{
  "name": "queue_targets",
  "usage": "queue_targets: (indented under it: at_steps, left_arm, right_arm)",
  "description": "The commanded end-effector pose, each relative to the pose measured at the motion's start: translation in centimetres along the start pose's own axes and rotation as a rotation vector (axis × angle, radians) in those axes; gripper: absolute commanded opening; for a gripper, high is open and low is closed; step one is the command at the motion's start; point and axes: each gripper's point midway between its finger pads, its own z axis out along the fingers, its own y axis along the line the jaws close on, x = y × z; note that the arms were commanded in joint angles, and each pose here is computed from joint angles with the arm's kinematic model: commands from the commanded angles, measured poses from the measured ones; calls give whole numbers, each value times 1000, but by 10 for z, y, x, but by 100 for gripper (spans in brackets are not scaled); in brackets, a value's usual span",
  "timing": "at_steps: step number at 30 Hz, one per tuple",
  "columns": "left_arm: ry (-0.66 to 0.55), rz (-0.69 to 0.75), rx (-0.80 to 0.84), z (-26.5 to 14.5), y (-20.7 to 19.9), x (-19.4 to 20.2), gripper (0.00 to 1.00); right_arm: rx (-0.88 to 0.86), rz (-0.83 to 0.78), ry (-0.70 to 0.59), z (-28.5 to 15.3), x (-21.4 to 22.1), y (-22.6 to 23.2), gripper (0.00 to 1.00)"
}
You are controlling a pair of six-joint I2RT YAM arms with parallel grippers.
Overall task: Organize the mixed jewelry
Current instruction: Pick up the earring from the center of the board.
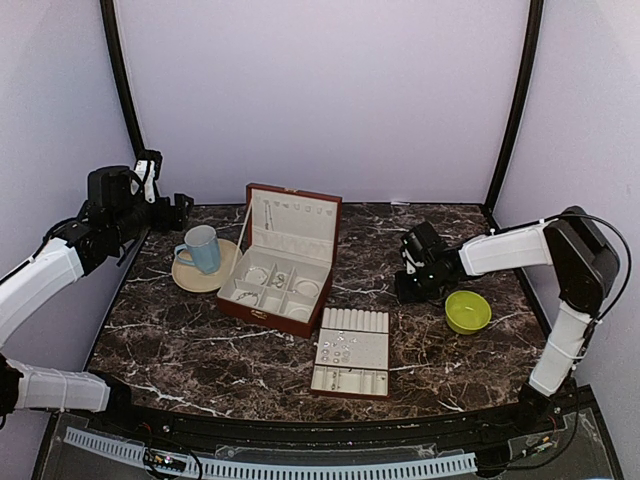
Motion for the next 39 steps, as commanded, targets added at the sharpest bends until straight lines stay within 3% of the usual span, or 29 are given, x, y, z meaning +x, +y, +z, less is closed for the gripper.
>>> queue_targets:
  at_steps: [1, 23, 32, 39]
  left_arm:
    - [-24, -11, 0, -2, 1, -4, 98]
    - [-22, -14, 5, -1, 0, -3, 98]
    - [-18, -18, 22, 1, -3, 1, 97]
    - [-85, -19, 95, -6, -15, -6, 96]
  right_arm:
    - [0, 14, 6, 7, 3, -3, 9]
    - [-8, 26, -3, 3, 3, -3, 0]
    - [-39, 28, -47, -9, -9, 3, 0]
    - [-114, 21, -127, -35, -25, 15, 0]
